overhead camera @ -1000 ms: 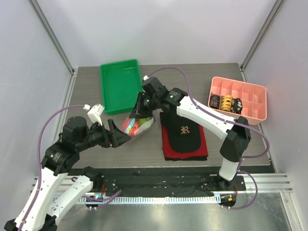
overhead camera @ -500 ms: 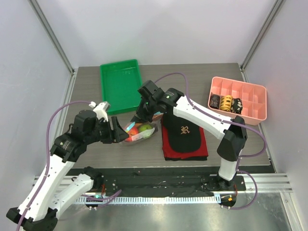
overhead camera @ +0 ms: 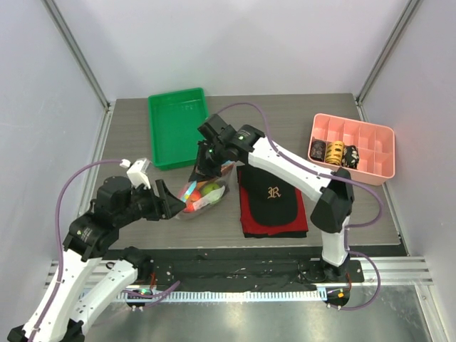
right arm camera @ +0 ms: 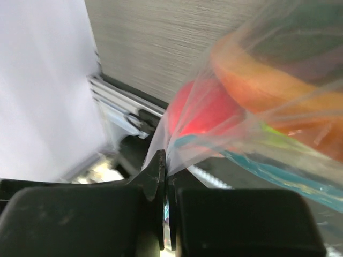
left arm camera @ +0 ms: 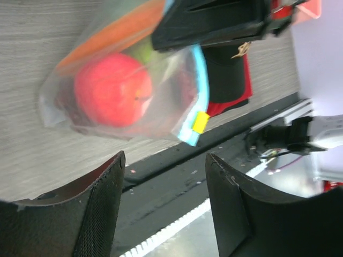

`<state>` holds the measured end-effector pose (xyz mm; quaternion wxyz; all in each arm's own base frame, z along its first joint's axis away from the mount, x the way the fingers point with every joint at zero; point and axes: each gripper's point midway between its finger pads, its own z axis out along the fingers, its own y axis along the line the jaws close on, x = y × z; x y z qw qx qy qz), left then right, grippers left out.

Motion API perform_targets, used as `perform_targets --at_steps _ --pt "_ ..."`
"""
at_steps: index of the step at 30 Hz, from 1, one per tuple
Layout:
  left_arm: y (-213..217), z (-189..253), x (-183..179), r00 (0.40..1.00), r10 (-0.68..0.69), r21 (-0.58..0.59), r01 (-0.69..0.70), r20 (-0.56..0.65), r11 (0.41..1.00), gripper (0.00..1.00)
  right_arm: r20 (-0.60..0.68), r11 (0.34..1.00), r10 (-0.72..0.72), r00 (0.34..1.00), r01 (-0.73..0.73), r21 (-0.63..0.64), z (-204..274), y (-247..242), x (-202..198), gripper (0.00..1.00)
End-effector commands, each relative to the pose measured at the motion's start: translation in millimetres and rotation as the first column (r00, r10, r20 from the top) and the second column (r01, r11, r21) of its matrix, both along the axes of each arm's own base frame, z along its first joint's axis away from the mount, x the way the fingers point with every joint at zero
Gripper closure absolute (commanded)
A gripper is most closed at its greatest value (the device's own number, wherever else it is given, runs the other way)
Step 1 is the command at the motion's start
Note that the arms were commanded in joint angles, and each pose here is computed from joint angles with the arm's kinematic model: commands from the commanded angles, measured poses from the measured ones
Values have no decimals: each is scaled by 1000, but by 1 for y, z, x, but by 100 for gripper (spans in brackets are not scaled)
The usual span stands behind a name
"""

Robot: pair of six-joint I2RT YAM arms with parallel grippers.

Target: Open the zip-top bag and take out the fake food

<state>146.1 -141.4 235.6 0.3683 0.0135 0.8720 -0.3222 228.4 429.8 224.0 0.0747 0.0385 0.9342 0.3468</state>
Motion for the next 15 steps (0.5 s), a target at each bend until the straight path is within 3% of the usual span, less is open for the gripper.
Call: perform_targets --at_steps 1,2,4,6,7,8,9,10,11,13,15 --pt "-9 52 -1 997 13 -137 -3 72 991 37 165 931 364 917 -355 -82 7 3 -20 98" --pt "-10 62 -1 997 24 -164 -11 77 986 36 218 909 418 882 -403 -112 14 4 -21 98" --pt "2 83 6 989 115 -160 -100 88 982 34 266 813 569 778 -484 -322 -8 -10 -26 98" --pt "22 90 16 957 288 -153 -281 26 947 25 304 740 644 702 -472 -480 -17 -27 -17 99" --pt "43 102 28 906 423 -123 -417 30 901 23 333 737 654 679 -473 -483 -16 -27 -18 98" --pt "49 96 27 883 468 -95 -468 -20 879 22 308 713 676 670 -488 -504 -33 -35 -24 99" --pt "50 101 31 867 496 -105 -498 -41 861 21 382 739 661 646 -472 -481 -11 -40 -25 99" --pt "45 107 37 865 498 -110 -501 -56 858 20 468 777 627 623 -454 -436 0 -29 -20 99" --pt "43 106 40 862 501 -107 -507 -77 856 17 474 773 633 613 -466 -430 -7 -33 -25 99" --pt "37 105 44 845 517 -129 -532 -134 837 18 611 813 576 543 -464 -353 32 -31 -27 98" --pt "27 101 51 844 508 -155 -532 -173 832 23 637 802 582 506 -489 -344 30 -38 -35 98"
